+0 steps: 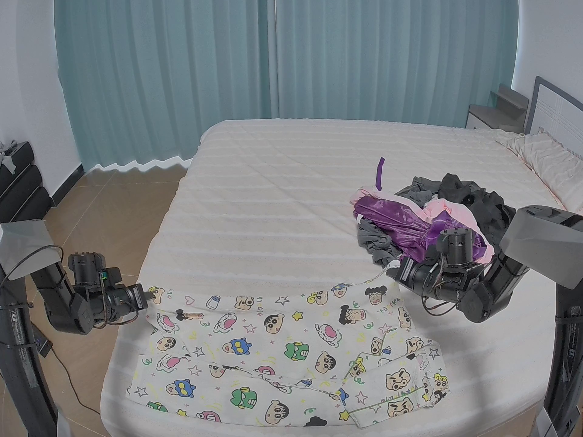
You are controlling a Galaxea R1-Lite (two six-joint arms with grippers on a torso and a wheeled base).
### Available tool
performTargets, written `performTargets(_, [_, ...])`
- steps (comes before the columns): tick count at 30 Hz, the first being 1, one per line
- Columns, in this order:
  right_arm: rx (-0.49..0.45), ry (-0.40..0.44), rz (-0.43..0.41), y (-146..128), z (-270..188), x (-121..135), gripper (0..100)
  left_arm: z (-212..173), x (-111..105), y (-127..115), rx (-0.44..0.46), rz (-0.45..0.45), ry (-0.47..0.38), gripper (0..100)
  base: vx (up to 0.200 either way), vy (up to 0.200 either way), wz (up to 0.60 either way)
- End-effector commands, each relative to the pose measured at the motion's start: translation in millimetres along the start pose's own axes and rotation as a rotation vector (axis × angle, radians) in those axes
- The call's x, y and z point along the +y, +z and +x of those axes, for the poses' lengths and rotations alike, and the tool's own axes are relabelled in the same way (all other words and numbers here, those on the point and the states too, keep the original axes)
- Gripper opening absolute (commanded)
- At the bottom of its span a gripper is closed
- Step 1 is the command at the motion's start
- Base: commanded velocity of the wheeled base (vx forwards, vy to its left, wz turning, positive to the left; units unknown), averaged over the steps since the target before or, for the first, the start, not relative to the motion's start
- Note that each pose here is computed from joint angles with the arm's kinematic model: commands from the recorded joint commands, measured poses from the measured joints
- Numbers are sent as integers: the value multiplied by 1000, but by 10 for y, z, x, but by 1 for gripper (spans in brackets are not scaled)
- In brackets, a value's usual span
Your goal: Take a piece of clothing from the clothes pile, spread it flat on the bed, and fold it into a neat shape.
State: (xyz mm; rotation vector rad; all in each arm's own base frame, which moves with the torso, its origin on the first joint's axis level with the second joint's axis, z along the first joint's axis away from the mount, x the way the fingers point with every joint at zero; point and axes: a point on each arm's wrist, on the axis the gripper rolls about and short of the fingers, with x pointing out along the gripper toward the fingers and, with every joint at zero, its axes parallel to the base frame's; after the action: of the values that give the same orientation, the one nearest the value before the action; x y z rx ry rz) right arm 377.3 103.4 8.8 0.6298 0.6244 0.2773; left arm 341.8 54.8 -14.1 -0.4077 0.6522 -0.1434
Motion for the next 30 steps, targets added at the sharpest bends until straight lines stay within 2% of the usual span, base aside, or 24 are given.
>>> performTargets(1, [23, 18, -17, -41, -245, -29, 0, -186, 24, -152, -2, -4, 0, 0, 0, 0, 0])
performTargets(7, [95, 52, -61, -206, -498, -127, 0, -367, 27, -345, 1, -7, -33, 0, 0, 0, 0])
performTargets(12, [191, 53, -137, -459, -691, -270, 0, -551, 59, -614, 71, 29, -43, 0, 0, 0, 0])
performTargets(18, [274, 57, -161, -629, -815, -333, 0, -665, 168, -847, 154, 61, -26, 0, 0, 0, 0])
performTargets(30, [364, 30, -222, -829, -928, -448, 0, -826, 208, -979, 196, 72, -33, 0, 0, 0, 0])
